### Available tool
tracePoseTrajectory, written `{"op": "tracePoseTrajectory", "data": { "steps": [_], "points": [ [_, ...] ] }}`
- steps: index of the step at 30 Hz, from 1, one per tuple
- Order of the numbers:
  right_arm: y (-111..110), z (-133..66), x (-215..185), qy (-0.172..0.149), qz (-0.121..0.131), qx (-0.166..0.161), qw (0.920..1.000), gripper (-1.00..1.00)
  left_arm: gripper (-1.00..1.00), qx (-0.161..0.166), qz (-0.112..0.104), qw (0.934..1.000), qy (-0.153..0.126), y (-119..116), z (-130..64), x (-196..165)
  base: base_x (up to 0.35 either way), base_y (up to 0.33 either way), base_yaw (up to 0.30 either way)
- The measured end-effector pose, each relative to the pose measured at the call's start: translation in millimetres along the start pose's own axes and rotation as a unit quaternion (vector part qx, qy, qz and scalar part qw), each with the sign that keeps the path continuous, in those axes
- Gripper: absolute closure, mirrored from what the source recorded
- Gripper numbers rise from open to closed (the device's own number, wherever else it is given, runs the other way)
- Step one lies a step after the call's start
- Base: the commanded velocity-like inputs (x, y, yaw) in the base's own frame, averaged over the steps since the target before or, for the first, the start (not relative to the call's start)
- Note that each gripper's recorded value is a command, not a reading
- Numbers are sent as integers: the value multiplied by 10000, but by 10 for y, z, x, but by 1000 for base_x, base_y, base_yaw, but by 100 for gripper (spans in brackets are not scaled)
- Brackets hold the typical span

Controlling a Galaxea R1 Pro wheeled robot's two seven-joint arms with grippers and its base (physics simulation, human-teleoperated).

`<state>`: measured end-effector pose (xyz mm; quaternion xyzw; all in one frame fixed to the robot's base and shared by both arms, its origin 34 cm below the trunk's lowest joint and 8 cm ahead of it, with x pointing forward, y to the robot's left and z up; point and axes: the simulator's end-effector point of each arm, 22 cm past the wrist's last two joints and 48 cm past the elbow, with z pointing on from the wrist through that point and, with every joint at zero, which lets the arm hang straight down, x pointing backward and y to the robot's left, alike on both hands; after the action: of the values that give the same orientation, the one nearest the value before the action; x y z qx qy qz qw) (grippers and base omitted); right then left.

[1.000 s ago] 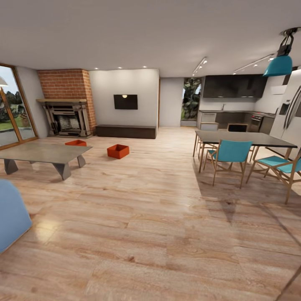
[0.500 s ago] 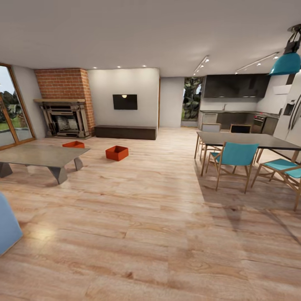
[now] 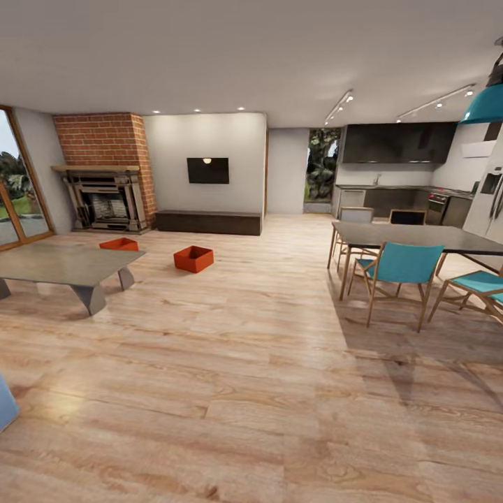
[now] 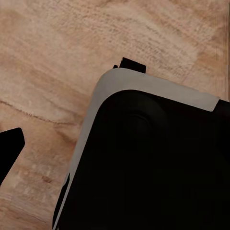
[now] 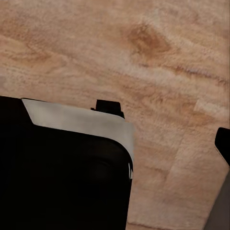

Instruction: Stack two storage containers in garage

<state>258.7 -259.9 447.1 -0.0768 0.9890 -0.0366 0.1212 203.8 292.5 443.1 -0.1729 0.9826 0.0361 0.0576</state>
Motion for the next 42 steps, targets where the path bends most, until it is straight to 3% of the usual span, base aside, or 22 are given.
{"op": "tracePoseTrajectory", "data": {
  "steps": [15,42],
  "points": [
    [-17,1,-8,-21,-122,10,9999,-100,-100,37,-2,10000,3,-15,0,2,324,0,0],
    [-19,1,15,10,-64,-18,10000,-100,-100,56,1,10000,-40,-40,-2,-33,324,0,0]
  ]
}}
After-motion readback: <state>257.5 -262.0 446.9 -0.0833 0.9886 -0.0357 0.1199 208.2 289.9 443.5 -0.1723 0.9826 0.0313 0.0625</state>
